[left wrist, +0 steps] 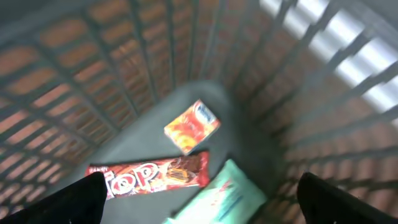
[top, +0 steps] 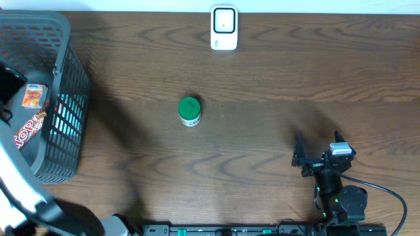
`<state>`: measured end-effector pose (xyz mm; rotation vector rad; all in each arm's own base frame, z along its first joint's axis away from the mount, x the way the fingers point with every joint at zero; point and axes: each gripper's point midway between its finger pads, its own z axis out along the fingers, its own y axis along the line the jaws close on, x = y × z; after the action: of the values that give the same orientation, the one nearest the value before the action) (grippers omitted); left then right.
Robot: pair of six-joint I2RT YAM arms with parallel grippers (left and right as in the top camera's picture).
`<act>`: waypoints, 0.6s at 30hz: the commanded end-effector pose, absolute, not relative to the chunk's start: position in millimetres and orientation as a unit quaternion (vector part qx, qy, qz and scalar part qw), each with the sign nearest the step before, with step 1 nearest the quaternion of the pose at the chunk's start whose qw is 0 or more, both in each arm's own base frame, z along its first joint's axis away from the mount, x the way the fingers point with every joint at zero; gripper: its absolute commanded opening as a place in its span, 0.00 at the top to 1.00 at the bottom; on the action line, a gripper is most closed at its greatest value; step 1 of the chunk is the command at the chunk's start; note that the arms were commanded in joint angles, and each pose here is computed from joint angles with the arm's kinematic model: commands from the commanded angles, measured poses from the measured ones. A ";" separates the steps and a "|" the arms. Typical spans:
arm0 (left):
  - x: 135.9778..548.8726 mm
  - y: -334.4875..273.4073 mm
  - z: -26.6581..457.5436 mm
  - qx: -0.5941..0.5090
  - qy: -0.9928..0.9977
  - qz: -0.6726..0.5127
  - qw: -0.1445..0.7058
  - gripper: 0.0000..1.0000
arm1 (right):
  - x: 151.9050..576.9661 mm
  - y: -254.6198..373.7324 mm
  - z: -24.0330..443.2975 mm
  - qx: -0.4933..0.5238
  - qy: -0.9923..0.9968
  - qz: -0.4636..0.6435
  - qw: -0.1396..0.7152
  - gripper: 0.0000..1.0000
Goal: Scan the item barcode
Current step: 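Return the left gripper into the basket and grasp the Kleenex pack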
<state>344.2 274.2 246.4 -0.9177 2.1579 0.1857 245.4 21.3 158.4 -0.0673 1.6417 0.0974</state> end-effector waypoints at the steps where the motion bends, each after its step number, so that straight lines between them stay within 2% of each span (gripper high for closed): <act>1: 355.2 276.8 216.8 -0.253 0.897 0.088 0.351 0.02 | 245.2 21.5 157.6 -0.025 0.731 0.048 0.680 0.01; 6: 368.7 288.2 187.2 -0.228 0.910 0.092 0.335 0.02 | 245.2 21.5 157.6 -0.025 0.731 0.048 0.680 0.01; 11: 375.8 295.0 157.6 -0.152 0.933 0.110 0.306 0.02 | 245.2 21.5 157.6 -0.025 0.731 0.048 0.680 0.01; 18: 389.4 311.9 113.2 -0.138 0.941 0.118 0.287 0.02 | 245.2 21.5 157.6 -0.025 0.731 0.048 0.680 0.01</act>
<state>388.1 304.8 130.9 -0.4198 2.4770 0.2918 245.4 21.3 158.4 -0.0673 1.6417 0.0974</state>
